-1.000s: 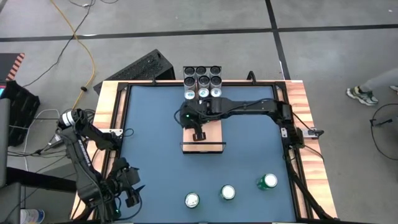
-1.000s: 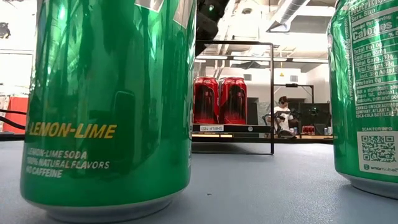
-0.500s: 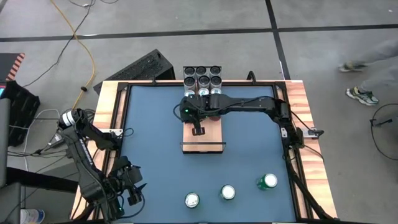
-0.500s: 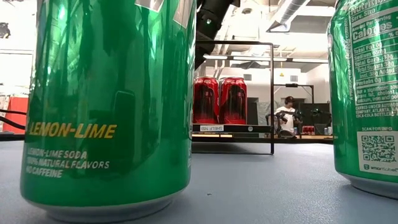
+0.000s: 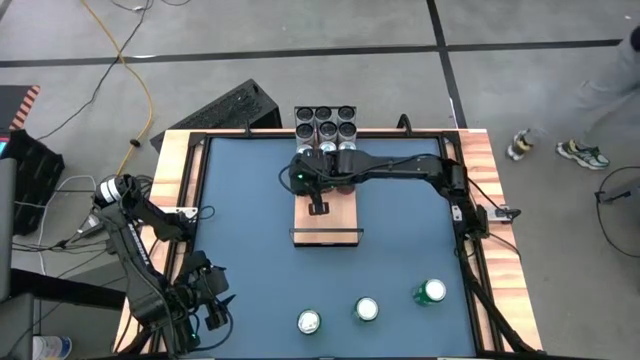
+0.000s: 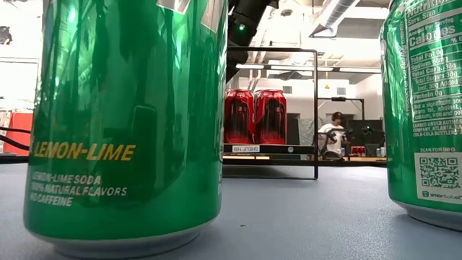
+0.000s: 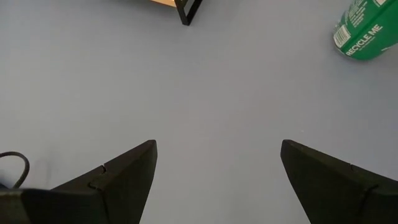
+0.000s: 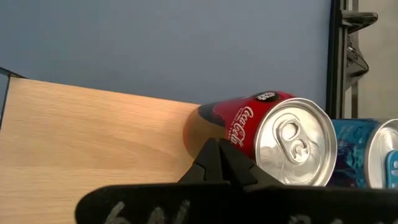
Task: Place canned beverage on shelf
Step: Put the red soda can on the shelf aligned with the other red soda cans, then put the right green soda can on the shelf
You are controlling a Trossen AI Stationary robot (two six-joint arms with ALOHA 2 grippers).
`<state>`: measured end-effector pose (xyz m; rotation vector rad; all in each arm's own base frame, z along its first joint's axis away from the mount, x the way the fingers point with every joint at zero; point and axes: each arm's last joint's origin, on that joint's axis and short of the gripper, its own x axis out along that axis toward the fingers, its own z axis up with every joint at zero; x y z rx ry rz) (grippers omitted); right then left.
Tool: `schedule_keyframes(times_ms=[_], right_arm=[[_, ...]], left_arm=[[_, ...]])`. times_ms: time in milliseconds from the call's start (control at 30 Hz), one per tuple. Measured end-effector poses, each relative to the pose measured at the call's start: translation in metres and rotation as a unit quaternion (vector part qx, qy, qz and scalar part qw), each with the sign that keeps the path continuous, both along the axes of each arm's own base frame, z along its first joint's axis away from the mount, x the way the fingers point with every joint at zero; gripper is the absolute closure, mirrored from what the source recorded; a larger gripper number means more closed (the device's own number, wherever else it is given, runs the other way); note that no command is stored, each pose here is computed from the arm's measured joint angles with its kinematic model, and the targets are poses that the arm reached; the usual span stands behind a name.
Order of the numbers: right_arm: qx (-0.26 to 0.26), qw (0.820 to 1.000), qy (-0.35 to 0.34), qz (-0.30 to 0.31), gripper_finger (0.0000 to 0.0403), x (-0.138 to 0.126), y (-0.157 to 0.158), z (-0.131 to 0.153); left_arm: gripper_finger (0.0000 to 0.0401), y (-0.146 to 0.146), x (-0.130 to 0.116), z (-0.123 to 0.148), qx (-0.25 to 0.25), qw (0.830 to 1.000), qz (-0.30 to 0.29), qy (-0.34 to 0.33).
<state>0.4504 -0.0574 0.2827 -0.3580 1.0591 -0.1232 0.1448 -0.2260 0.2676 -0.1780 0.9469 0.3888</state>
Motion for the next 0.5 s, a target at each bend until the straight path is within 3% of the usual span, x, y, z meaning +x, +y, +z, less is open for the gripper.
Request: schedule_keyframes(times_ms=[333,500], right_arm=[[-0.003,0.999,-0.033,0.024,0.0403,0.0,0.021,0.03],[0.009,0.999,-0.006,0.032,0.0403,-0.022,0.043,0.078]], left_arm=[[0.0071,0.0,0.0,0.0,-0.002,1.0,0.004,-0.001],[0.0071,-0.001,0.001,0.0,-0.008,1.0,0.013,-0.019]])
